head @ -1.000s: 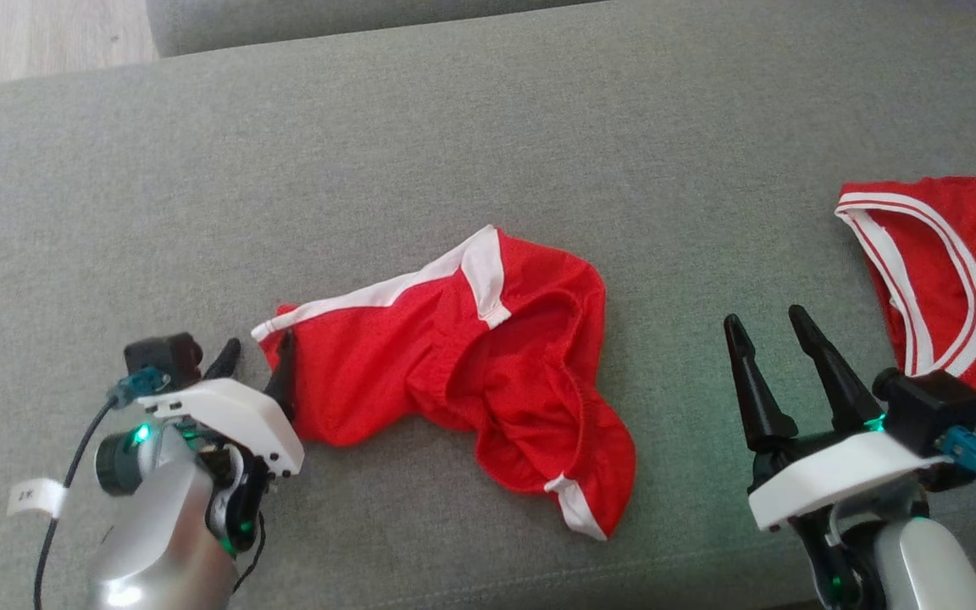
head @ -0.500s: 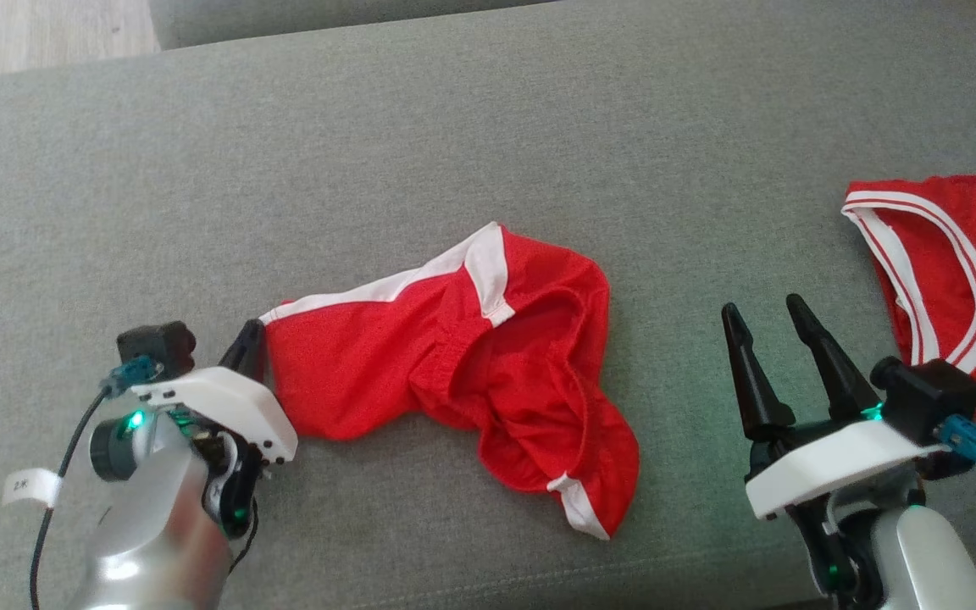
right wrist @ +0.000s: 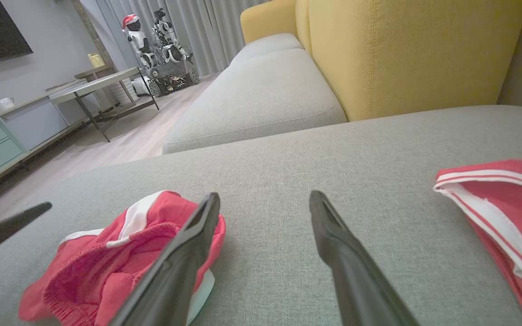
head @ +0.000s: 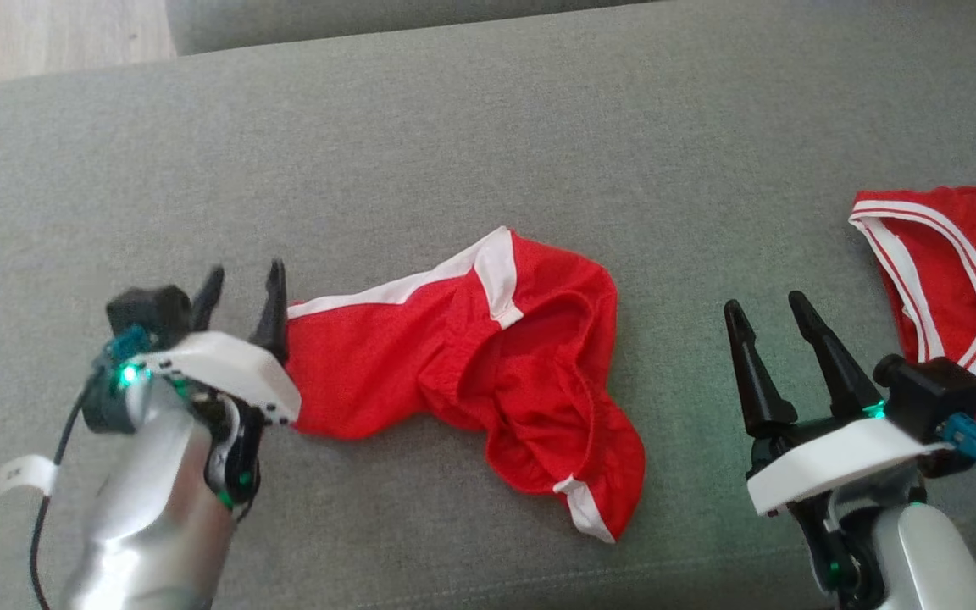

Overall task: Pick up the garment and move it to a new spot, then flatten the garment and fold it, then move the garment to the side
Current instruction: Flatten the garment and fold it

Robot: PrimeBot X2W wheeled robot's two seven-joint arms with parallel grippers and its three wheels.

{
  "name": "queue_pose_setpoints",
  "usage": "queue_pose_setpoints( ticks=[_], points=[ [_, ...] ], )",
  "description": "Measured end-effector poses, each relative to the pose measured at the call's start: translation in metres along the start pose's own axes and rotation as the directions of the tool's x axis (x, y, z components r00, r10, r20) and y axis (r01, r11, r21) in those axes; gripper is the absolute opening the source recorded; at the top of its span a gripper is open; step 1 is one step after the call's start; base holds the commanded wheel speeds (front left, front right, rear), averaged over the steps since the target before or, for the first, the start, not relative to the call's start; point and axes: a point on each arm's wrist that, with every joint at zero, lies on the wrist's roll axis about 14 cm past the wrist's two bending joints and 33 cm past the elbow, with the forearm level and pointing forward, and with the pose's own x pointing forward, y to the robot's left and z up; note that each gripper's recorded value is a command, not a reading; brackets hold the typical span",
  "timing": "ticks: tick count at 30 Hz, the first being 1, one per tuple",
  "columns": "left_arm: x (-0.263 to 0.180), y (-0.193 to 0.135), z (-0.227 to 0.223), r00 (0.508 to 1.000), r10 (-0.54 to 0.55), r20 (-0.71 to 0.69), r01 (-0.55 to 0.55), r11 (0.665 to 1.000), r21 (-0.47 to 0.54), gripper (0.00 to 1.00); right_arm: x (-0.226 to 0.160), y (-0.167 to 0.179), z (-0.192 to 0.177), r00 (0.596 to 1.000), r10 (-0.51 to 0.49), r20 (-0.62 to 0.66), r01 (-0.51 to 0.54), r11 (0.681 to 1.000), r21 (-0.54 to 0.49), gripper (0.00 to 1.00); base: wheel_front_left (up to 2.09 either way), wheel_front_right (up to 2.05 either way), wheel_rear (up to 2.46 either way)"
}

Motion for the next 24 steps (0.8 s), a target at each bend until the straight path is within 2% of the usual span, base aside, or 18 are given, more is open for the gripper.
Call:
queue_pose_setpoints(
  ticks=[4,9,16,24],
  points=[
    [-0.010,0.001,0.049,0.984,0.021,0.177,-0.025,0.999,0.022,1.00,0.001,0.002,0.004,1.000,0.006,0.011,-0.006,1.000,-0.002,1.00,0.00,0.00,0.00],
    [-0.046,0.009,0.068,0.956,0.062,0.286,-0.079,0.996,0.048,1.00,0.001,0.004,0.009,1.000,0.015,0.026,-0.015,1.000,-0.008,1.00,0.00,0.00,0.00],
    [-0.092,0.012,0.069,0.937,0.103,0.334,-0.126,0.991,0.050,1.00,-0.008,0.008,0.013,0.999,0.021,0.036,-0.021,1.000,-0.016,1.00,0.00,0.00,0.00],
    [-0.124,0.002,0.056,0.951,0.101,0.291,-0.120,0.992,0.049,1.00,-0.020,0.011,0.015,0.999,0.023,0.039,-0.022,0.999,-0.028,1.00,0.00,0.00,0.00]
  ],
)
